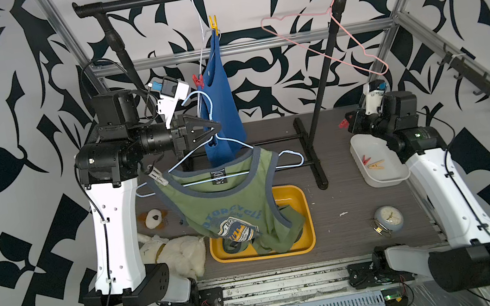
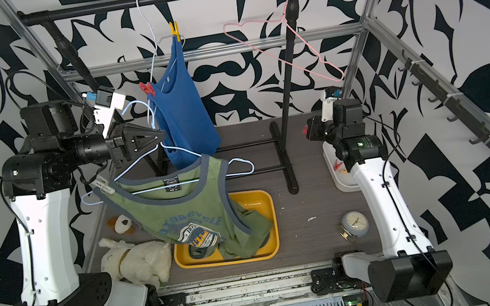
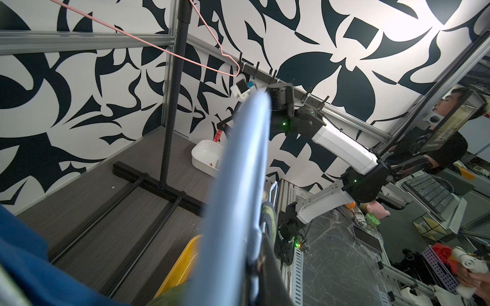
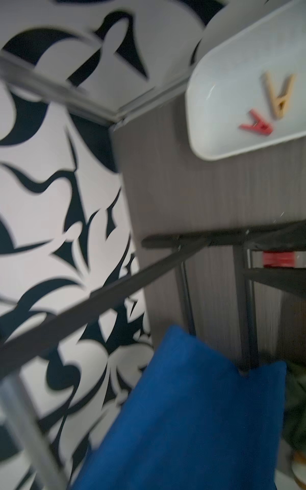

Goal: Remove the clothespins securing tank tops to the hanger
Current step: Place the clothespin in the storage box.

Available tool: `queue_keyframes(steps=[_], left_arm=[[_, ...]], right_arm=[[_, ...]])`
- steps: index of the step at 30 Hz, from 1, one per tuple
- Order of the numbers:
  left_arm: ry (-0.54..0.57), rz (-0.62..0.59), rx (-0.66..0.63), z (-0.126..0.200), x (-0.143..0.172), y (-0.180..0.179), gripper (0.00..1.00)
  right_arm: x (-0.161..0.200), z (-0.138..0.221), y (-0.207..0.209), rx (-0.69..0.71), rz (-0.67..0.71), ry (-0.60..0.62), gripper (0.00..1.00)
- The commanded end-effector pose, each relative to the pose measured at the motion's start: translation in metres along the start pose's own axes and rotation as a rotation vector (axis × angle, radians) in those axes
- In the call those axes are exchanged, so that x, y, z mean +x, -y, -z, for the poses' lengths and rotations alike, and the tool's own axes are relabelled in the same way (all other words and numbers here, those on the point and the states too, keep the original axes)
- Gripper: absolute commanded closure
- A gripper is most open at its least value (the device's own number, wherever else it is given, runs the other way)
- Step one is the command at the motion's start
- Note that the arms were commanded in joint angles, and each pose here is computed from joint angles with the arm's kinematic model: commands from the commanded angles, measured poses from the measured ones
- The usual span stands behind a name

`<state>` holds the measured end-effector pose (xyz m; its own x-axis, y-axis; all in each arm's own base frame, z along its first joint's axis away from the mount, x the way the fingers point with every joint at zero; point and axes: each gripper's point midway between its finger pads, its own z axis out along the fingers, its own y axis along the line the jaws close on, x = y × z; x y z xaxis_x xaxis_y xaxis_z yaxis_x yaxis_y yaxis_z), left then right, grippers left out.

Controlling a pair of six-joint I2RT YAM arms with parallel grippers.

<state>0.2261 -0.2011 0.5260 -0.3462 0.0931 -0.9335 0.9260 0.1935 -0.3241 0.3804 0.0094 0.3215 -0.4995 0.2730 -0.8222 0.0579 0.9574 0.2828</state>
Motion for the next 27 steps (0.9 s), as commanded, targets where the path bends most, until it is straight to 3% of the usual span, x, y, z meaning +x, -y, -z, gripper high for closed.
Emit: queue_keyframes(steps=[1, 10, 21, 27], left_arm=[[0.013, -0.05, 0.008, 0.002, -0.001, 0.012, 0.96], [-0.003, -0.045, 0.032, -0.005, 0.006, 0.011, 0.96], [-0.035, -0.023, 0.068, -0.016, 0.019, 0.012, 0.96], [-0.035, -0.031, 0.074, -0.015, 0.02, 0.016, 0.95]], right_arm=[[-0.002, -0.007, 0.053, 0.247, -0.016, 0.069, 0.99], [0.042, -0.03, 0.139, 0.576, -0.04, 0.083, 0.99], [0.092, -0.071, 0.186, 0.641, -0.131, -0.086, 0.93], [0.12, -0.089, 0.199, 0.648, -0.146, -0.18, 0.81]])
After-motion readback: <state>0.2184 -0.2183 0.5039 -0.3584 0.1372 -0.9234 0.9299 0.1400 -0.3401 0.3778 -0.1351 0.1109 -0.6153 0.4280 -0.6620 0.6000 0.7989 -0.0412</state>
